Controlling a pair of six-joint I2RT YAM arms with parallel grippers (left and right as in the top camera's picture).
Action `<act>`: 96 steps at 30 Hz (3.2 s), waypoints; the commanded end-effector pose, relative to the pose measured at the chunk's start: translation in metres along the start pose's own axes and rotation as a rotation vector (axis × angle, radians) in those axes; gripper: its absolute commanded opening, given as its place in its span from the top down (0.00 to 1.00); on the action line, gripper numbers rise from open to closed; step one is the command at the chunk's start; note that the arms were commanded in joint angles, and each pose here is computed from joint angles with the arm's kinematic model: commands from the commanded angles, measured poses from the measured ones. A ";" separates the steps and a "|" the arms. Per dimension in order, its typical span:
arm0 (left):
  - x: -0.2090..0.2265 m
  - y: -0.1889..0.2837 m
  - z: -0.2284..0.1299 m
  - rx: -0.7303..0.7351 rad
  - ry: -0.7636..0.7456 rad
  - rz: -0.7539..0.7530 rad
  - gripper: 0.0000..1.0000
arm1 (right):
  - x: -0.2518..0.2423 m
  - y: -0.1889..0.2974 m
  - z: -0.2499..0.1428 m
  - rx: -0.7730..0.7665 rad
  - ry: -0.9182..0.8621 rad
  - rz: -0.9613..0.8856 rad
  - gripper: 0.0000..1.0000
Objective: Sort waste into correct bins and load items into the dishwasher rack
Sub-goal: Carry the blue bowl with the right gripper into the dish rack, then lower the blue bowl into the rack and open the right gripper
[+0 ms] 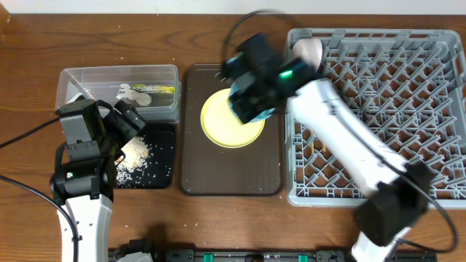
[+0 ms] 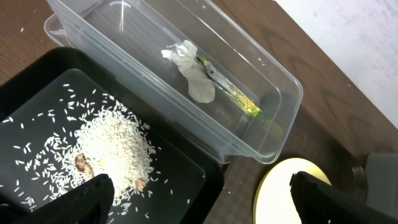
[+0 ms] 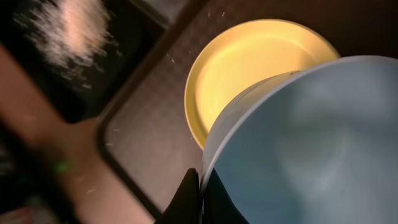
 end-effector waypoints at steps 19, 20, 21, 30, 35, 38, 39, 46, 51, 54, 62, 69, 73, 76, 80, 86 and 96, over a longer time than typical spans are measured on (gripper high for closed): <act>-0.003 0.004 0.006 -0.018 0.001 -0.006 0.07 | -0.141 0.133 -0.073 -0.537 -0.168 0.448 0.99; -0.003 0.004 0.006 -0.019 0.001 -0.006 0.07 | -0.144 0.134 -0.076 -0.550 -0.173 0.450 0.99; -0.003 0.004 0.006 -0.019 0.001 -0.006 0.07 | -0.147 0.136 -0.080 -0.568 -0.186 0.461 0.99; -0.003 0.004 0.006 -0.019 0.001 -0.006 0.07 | -0.155 0.126 -0.109 -0.654 -0.336 0.615 0.99; -0.003 0.004 0.006 -0.019 0.001 -0.006 0.07 | -0.151 0.108 -0.124 -0.650 -0.427 0.698 0.99; -0.003 0.004 0.006 -0.019 0.001 -0.006 0.07 | -0.145 0.101 -0.133 -0.663 -0.468 0.751 0.99; -0.003 0.004 0.006 -0.019 0.001 -0.006 0.07 | -0.142 0.099 -0.136 -0.662 -0.481 0.761 0.99; -0.003 0.004 0.006 -0.018 0.001 -0.006 0.07 | -0.119 0.092 -0.157 -0.641 -0.521 0.791 0.99; -0.003 0.004 0.006 -0.018 0.001 -0.006 0.07 | -0.107 0.088 -0.168 -0.644 -0.504 0.790 0.99; -0.003 0.004 0.006 -0.019 0.001 -0.006 0.07 | -0.103 0.080 -0.176 -0.636 -0.518 0.797 0.99; -0.003 0.004 0.006 -0.019 0.001 -0.006 0.07 | -0.104 0.064 -0.201 -0.637 -0.557 0.782 0.99; -0.003 0.004 0.006 -0.019 0.001 -0.006 0.06 | -0.111 0.064 -0.221 -0.612 -0.585 0.740 0.99; -0.003 0.004 0.006 -0.019 0.001 -0.006 0.07 | -0.113 0.064 -0.227 -0.579 -0.584 0.723 0.99; -0.003 0.004 0.006 -0.019 0.001 -0.006 0.07 | -0.115 0.065 -0.231 -0.572 -0.587 0.713 0.98; -0.003 0.004 0.006 -0.019 0.001 -0.006 0.06 | -0.119 0.067 -0.236 -0.576 -0.590 0.691 0.96; -0.003 0.004 0.006 -0.019 0.001 -0.006 0.07 | -0.126 0.069 -0.245 -0.569 -0.577 0.649 0.94; -0.003 0.004 0.006 -0.019 0.001 -0.006 0.07 | -0.129 0.068 -0.247 -0.549 -0.625 0.651 0.98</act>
Point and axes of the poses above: each gripper's point midway between its finger pads, its own y axis back along the fingers, its own x axis along the line the jaws close on, z = x × y, the point moved 8 cm from there along y, back along the fingers, and after that the axes turned 10 degrees about y, right-handed, at the moved point
